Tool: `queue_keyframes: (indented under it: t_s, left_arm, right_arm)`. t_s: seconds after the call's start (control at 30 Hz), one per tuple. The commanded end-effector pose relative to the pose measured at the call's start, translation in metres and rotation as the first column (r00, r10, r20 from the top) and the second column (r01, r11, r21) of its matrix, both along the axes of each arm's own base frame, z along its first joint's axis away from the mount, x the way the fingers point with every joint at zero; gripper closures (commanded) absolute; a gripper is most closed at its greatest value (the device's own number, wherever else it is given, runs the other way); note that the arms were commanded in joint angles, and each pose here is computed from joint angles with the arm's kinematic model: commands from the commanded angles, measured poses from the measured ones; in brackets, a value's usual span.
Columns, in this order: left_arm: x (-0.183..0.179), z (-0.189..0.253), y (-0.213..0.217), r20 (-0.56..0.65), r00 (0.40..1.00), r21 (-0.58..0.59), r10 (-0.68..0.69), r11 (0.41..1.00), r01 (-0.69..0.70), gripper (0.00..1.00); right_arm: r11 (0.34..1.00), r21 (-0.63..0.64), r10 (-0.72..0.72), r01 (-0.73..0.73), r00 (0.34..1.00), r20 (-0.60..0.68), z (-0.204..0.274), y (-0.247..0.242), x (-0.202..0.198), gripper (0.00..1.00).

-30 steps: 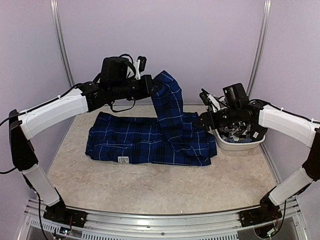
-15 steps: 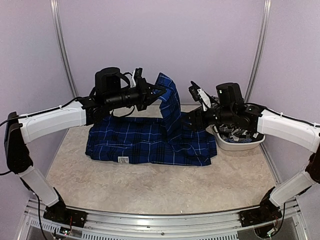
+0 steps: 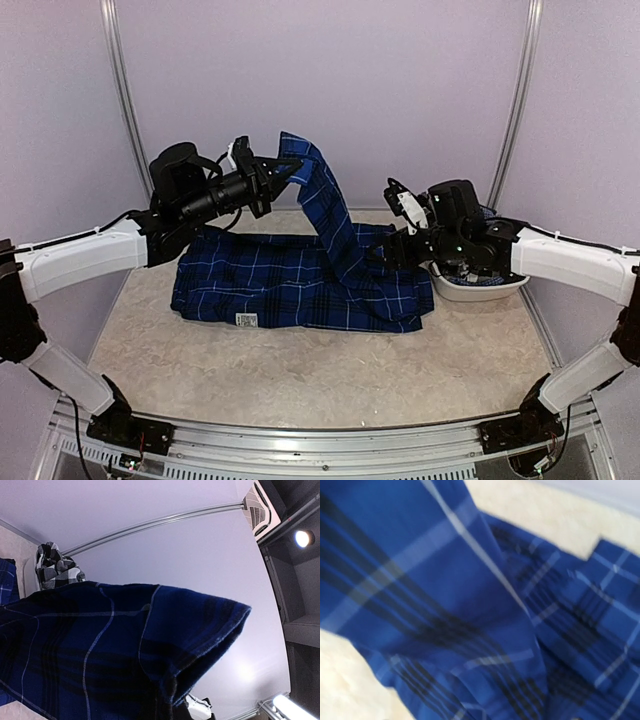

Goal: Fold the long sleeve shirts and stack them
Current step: Adjust the 1/3-folded tank top at the center of the board.

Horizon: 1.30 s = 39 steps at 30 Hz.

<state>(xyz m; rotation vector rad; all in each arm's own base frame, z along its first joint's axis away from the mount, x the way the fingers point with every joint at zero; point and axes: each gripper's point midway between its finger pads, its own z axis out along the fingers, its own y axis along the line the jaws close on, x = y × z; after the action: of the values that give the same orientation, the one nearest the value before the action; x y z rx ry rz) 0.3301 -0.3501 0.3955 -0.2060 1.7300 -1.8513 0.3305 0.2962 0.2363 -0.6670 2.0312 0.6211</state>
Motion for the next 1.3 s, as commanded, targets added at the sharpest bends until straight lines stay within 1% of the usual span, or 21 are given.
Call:
queue_keyframes:
  t_s: [0.0,0.13,0.2,0.33,0.43,0.53,0.67,0.9,1.0,1.17,1.27]
  left_arm:
    - [0.001,0.029,0.011,0.047,0.999,-0.079,0.026,0.997,-0.022,0.98]
    - [0.009,0.033,0.013,0.044,0.998,-0.095,0.04,0.995,-0.036,0.98]
    - [0.014,0.03,0.011,0.028,0.998,-0.101,0.048,0.994,-0.045,0.98]
    - [0.019,0.014,0.007,-0.031,0.999,-0.125,0.045,0.991,-0.049,0.96]
    - [0.021,0.004,0.003,-0.068,0.997,-0.147,0.043,0.988,-0.052,0.96]
    - [0.02,-0.002,-0.001,-0.091,0.995,-0.157,0.039,0.986,-0.053,0.96]
    - [0.018,-0.011,-0.008,-0.129,0.991,-0.172,0.018,0.984,-0.04,0.91]
    - [0.019,-0.029,-0.018,-0.175,0.985,-0.17,-0.001,0.985,-0.029,0.91]
    - [0.02,-0.028,-0.018,-0.182,0.983,-0.186,0.001,0.982,-0.035,0.92]
    - [0.022,-0.024,-0.019,-0.184,0.983,-0.207,-0.004,0.978,-0.035,0.93]
    - [0.021,-0.02,-0.02,-0.182,0.983,-0.22,-0.015,0.975,-0.025,0.94]
  right_arm:
    - [0.992,-0.121,-0.054,0.046,0.996,-0.064,-0.051,-0.015,-0.002,0.26]
    - [0.982,-0.178,-0.086,0.069,0.992,-0.093,-0.082,-0.024,-0.003,0.26]
    - [0.985,-0.163,-0.078,0.065,0.994,-0.076,-0.08,-0.022,-0.006,0.26]
    - [0.999,-0.031,-0.019,0.019,1.0,0.009,-0.037,-0.004,-0.014,0.25]
    - [0.999,0.034,0.007,-0.01,0.995,0.099,0.002,0.012,-0.018,0.25]
    - [0.999,0.044,0.019,-0.028,0.98,0.197,0.031,0.027,-0.021,0.24]
    - [1.0,0.009,0.008,-0.011,0.955,0.298,0.056,0.045,-0.021,0.22]
    - [1.0,0.001,0.0,-0.001,0.926,0.377,0.086,0.071,-0.019,0.2]
    - [1.0,-0.008,-0.003,0.007,0.914,0.406,0.086,0.083,-0.02,0.19]
    - [0.998,-0.053,-0.014,0.038,0.917,0.398,0.057,0.091,-0.023,0.19]
    - [0.994,-0.066,-0.056,0.09,0.915,0.4,0.044,0.093,-0.02,0.18]
